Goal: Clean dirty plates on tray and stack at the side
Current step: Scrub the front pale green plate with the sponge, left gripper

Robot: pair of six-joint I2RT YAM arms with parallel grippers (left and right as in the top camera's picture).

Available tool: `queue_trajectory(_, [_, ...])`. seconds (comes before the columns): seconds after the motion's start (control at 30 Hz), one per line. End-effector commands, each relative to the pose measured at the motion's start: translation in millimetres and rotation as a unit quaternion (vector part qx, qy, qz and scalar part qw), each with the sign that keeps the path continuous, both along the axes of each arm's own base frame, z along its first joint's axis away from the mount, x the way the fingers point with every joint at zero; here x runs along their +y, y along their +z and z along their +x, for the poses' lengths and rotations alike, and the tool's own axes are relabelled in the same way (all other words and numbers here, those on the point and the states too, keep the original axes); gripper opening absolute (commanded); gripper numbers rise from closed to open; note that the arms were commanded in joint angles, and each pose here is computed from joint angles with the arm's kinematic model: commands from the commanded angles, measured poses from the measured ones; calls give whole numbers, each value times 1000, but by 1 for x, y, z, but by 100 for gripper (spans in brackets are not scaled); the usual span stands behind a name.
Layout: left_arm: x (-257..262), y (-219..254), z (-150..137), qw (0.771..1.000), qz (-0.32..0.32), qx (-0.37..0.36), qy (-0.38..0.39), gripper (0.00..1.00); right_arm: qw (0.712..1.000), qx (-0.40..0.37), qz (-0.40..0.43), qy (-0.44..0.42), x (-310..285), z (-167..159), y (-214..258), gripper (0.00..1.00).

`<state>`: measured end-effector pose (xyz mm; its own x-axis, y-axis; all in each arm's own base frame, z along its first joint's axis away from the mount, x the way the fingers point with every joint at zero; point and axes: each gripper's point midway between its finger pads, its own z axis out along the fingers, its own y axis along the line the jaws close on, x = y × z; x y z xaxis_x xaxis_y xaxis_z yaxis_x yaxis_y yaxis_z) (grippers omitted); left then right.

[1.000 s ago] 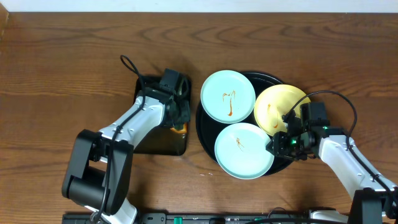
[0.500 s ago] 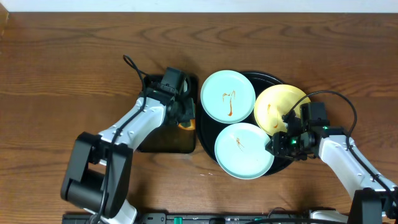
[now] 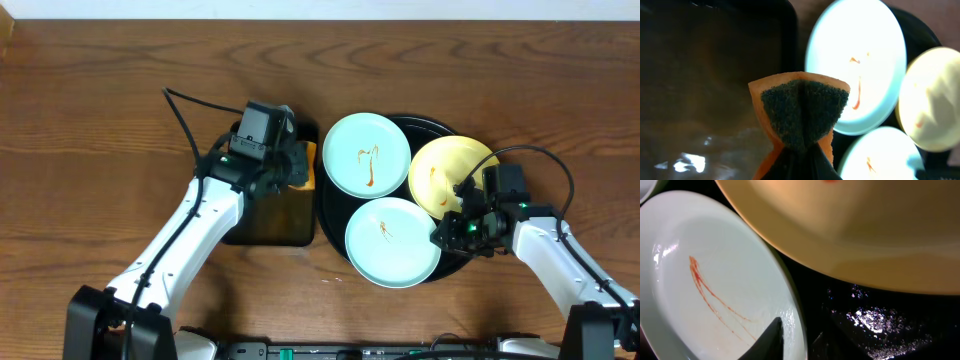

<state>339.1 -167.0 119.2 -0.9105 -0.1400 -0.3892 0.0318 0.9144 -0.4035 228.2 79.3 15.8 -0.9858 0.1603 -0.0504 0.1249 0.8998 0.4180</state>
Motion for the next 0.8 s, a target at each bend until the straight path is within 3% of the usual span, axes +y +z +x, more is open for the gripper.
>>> queue_trajectory(0.0, [-31,4,-21,997,-44,25,-53,7,1000,10,3,5,3,-2,-4,18])
queue_trajectory(0.23, [-78,1,-54,992,-30,23,-125,7,1000,26,3,2,3,-9,-11,1])
queue_trajectory(0.63, [-172,-22,-109,978,-52,35,-198,7,1000,26,3,2,3,-9,-11,1])
queue_trajectory(0.77, [-194,-47,-120,979,-62,67,-183,7,1000,26,3,2,3,-9,-11,1])
